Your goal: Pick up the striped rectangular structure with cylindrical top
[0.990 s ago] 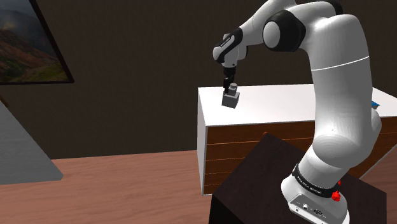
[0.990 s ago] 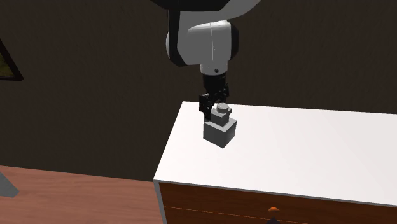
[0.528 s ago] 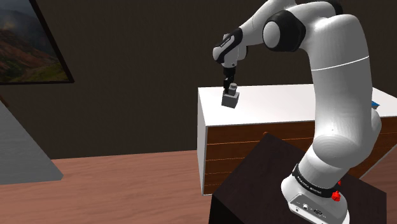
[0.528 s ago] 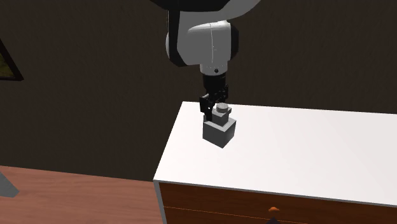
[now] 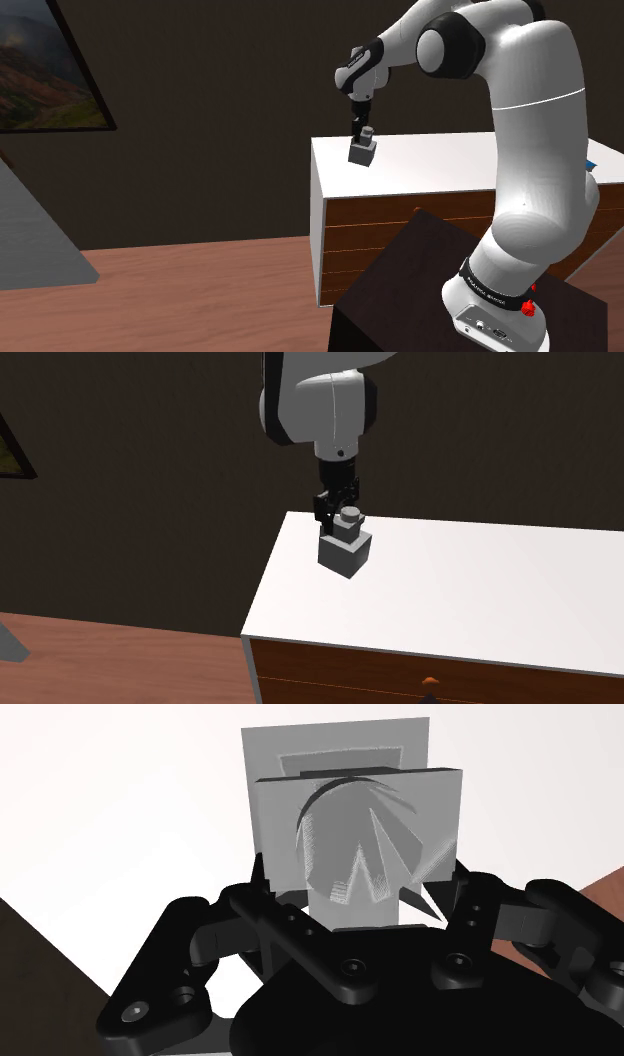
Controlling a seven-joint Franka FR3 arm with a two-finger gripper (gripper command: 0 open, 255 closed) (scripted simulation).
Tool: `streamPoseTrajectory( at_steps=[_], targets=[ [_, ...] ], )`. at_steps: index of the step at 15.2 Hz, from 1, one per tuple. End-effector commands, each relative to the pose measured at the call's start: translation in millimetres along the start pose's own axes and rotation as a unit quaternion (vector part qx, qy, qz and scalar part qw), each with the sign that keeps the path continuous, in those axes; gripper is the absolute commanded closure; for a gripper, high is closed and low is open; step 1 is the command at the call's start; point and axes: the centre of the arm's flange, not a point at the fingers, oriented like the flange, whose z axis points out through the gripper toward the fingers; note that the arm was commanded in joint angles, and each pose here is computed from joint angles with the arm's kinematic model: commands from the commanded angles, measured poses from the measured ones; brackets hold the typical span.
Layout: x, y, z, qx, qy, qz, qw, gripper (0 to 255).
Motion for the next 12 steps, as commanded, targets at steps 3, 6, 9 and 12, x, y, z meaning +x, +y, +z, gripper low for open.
streamPoseTrajectory(
  at_steps=[3, 6, 9, 12],
  targets=[
    [-3.0, 0.5, -22.2, 0.0, 0.0, 0.0, 1.0, 255],
    [-4.6, 0.6, -38.0, 0.0, 0.0, 0.0, 1.0, 255],
    [-6.2, 0.6, -53.8, 0.0, 0.0, 0.0, 1.0, 255],
    [-6.8, 0.6, -59.8, 0.0, 0.0, 0.0, 1.0, 255]
  ],
)
